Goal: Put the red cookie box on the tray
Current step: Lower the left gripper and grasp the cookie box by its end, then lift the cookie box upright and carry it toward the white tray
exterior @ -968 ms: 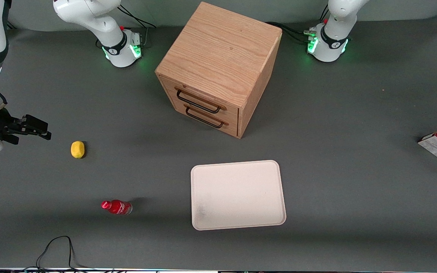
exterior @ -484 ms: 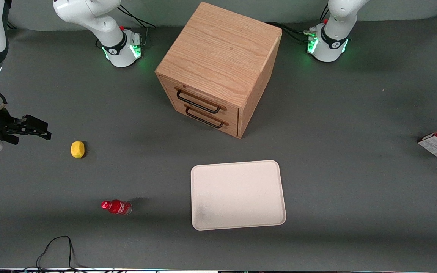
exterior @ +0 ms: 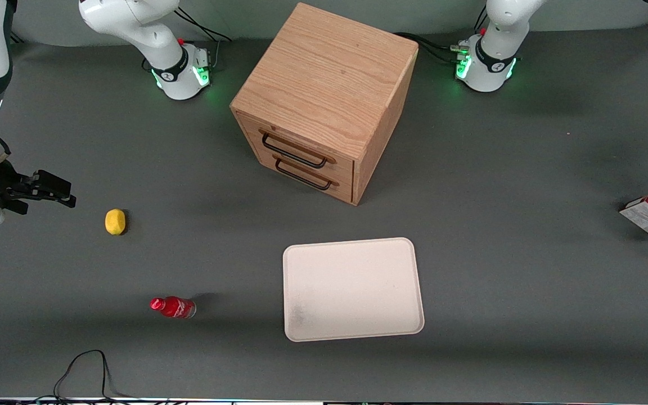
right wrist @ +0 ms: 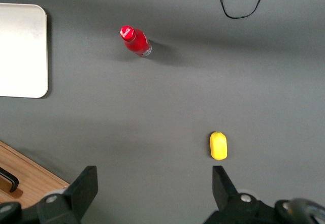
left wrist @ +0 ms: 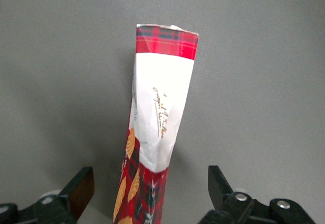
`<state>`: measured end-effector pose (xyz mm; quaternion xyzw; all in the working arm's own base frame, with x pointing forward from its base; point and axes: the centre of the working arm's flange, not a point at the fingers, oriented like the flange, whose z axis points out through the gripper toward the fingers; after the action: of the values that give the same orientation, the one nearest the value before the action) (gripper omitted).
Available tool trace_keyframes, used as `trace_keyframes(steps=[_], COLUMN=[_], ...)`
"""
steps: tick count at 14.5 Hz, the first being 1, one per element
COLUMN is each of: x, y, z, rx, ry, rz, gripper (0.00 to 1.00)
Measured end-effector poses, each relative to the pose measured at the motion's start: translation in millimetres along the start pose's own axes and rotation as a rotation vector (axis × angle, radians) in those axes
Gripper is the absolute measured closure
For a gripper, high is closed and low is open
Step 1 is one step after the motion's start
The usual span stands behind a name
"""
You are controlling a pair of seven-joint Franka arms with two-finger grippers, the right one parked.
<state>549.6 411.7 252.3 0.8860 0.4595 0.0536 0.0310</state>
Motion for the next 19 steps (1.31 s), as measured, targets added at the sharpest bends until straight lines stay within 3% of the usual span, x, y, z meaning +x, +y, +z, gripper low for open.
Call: trace_keyframes(steps=[3, 6, 7, 10, 12, 16, 19], x=[-3.1, -5.4, -5.4, -4.6, -4.2, -0.3, 2.5], y=[8.0, 14.5, 14.7, 13.7, 13.9, 17.4, 24.8], z=[4.1, 4.7, 4.6, 4.0, 3.4, -21.5, -94.6], rx=[-0.003, -0.003, -0.002, -0.001, 0.0, 0.017, 0.026], ry=[-0.003, -0.004, -0.004, -0.002, -0.002, -0.037, -0.056], rz=[0.003, 0.001, 0.001, 0.0, 0.001, 0.012, 0.023], gripper=[0.06, 0.35, 0.51, 0.81, 0.97, 0.97, 0.97])
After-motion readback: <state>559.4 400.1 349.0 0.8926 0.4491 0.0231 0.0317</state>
